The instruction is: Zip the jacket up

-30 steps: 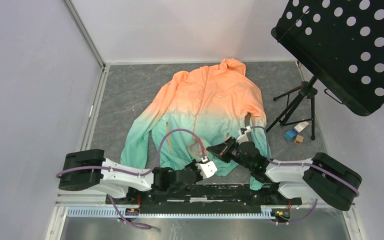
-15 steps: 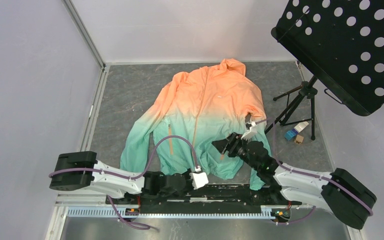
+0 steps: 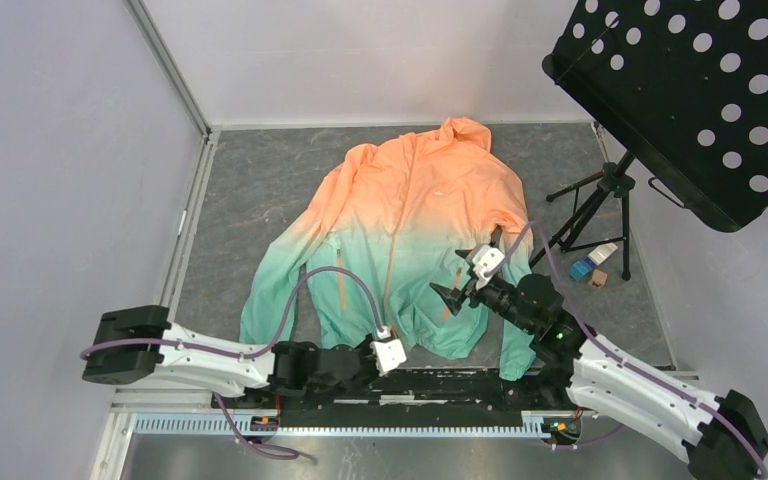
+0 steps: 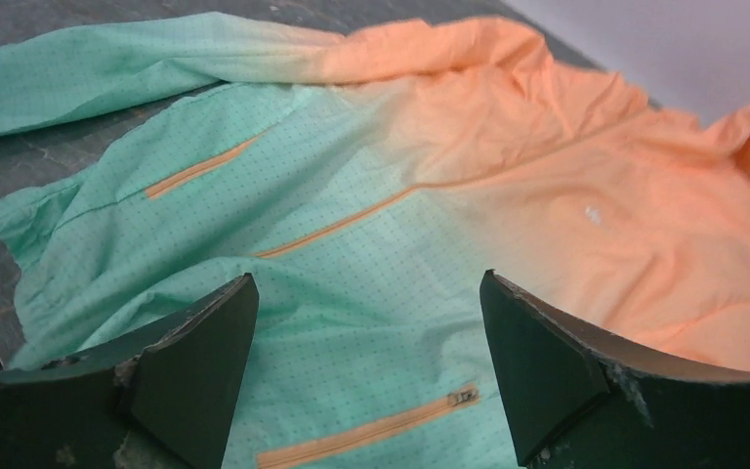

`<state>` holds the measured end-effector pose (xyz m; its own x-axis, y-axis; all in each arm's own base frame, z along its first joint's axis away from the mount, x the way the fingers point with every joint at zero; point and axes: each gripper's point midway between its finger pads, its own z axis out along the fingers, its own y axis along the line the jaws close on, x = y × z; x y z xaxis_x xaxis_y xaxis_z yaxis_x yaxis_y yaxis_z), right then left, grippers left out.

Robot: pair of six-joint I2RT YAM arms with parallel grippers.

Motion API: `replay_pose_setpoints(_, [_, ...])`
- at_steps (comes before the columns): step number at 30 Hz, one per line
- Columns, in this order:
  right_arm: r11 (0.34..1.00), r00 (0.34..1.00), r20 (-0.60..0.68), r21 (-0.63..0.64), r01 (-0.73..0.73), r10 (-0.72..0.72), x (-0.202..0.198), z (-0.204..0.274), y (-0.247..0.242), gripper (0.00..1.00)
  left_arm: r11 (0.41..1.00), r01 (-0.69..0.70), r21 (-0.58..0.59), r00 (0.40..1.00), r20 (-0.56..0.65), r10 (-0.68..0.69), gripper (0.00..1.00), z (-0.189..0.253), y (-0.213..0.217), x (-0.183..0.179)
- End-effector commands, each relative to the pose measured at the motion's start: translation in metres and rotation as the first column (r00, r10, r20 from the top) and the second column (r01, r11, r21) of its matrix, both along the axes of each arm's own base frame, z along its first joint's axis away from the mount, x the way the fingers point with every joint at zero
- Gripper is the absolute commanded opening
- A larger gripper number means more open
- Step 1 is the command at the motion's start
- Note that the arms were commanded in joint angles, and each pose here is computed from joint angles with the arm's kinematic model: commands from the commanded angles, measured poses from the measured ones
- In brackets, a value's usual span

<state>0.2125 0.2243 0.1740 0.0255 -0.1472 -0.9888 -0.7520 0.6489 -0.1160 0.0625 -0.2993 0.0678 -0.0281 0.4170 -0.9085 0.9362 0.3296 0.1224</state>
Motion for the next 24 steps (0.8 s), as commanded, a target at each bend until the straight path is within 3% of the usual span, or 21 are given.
replay_pose_setpoints(1, [0.97,0.941,0.241,-0.111,-0.218,0.239,-0.027,0.013,0.012,0.88,0.997,-0.023,-0.072,1.0,-0.022,0.021,0.02,0.022,0.003,0.0])
replay_pose_setpoints(3, [0.92,0.867,0.309,-0.145,-0.364,0.391,-0.051,0.015,0.025,0.83,0.997,-0.005,-0.081,1.0,-0.015,0.004,0.02,0.027,0.004,-0.002])
replay_pose_setpoints(5, [0.834,0.75,0.369,-0.192,-0.517,0.55,-0.079,0.019,0.036,0.8,0.996,0.006,-0.094,1.0,-0.01,-0.006,0.02,0.032,0.006,-0.003])
replay_pose_setpoints(7, [0.778,0.672,0.398,-0.234,-0.584,0.624,-0.092,0.025,0.042,0.8,0.996,0.02,-0.089,1.0,-0.004,-0.02,0.02,0.033,0.007,-0.005])
replay_pose_setpoints(10, [0.661,0.58,0.316,-0.329,-0.675,0.75,-0.104,0.017,0.049,0.79,0.995,0.03,-0.096,1.0,-0.002,-0.03,0.02,0.033,0.009,-0.006])
replay_pose_setpoints(14, [0.469,0.431,0.185,-0.343,-0.814,0.883,-0.133,0.007,0.056,0.73,0.993,0.034,-0.115,0.999,0.008,-0.033,0.02,0.035,0.009,-0.005])
replay_pose_setpoints(16, [0.427,0.377,0.203,-0.38,-0.82,0.904,-0.145,0.001,0.06,0.71,0.993,0.037,-0.116,0.999,0.007,-0.037,0.02,0.035,0.009,-0.006])
replay_pose_setpoints(20, [0.408,0.324,0.259,-0.41,-0.816,0.91,-0.152,-0.001,0.072,0.67,0.992,0.043,-0.116,0.999,0.004,-0.043,0.02,0.035,0.009,-0.007])
replay_pose_setpoints(24, [0.326,0.252,0.219,-0.451,-0.831,0.943,-0.16,-0.016,0.083,0.61,0.991,0.043,-0.126,0.999,0.002,-0.044,0.02,0.036,0.01,-0.007])
